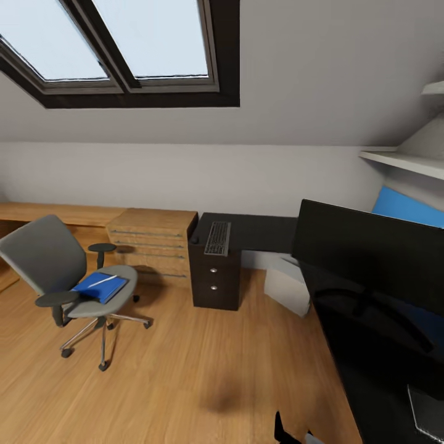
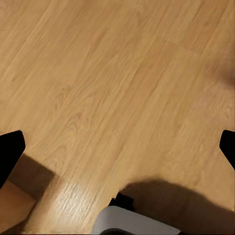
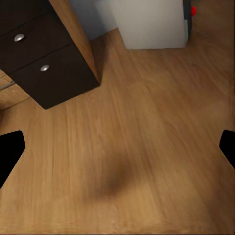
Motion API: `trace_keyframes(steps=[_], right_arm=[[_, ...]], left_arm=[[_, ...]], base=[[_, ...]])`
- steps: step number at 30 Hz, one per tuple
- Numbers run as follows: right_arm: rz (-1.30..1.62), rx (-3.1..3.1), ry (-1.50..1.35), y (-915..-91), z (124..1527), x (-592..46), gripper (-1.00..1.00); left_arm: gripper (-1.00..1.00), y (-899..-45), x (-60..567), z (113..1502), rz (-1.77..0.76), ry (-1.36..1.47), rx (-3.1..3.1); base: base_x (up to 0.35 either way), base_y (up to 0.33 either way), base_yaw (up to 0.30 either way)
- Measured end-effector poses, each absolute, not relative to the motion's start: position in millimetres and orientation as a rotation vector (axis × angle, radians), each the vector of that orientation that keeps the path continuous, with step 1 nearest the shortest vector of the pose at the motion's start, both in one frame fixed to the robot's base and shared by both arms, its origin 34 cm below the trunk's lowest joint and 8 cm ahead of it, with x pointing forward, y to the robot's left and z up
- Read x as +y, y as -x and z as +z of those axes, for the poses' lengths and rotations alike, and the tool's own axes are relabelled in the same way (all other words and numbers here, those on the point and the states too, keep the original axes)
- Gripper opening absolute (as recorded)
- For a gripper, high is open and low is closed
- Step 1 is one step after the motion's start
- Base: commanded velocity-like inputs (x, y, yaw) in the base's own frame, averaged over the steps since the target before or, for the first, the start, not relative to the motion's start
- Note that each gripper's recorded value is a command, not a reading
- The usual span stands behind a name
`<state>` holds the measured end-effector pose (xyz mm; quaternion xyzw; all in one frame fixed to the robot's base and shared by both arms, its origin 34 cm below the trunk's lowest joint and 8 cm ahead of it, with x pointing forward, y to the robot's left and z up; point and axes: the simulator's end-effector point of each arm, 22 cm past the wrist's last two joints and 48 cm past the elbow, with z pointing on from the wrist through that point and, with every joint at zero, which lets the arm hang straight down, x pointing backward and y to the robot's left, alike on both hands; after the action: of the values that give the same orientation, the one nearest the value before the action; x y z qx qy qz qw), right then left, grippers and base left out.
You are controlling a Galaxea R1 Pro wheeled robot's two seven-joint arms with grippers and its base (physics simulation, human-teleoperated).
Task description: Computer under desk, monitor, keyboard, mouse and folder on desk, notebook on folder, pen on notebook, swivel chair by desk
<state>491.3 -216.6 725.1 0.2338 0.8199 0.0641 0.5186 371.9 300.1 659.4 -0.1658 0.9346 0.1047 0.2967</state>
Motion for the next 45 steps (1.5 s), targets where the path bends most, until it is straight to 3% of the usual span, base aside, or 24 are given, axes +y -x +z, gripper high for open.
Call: trace_keyframes(steps=[19,29,45], right_arm=[[0.162,1.956,-0.551,-488.8,745.0,-214.4,1.0],[0.234,1.789,-0.56,-545.4,807.3,-206.3,1.0],[0.098,1.905,-0.463,-661.9,916.9,-222.4,1.0]], left_arm=[[1.0,-365.1,300.4,675.4,0.279,0.443,2.486],[1.0,-360.8,300.2,682.6,0.28,0.44,2.487],[1.0,-344.3,307.2,678.4,0.312,0.43,2.514]], base=[[-0.343,0.0,0.0],[-0.333,0.0,0.0],[-0.049,0.0,0.0]])
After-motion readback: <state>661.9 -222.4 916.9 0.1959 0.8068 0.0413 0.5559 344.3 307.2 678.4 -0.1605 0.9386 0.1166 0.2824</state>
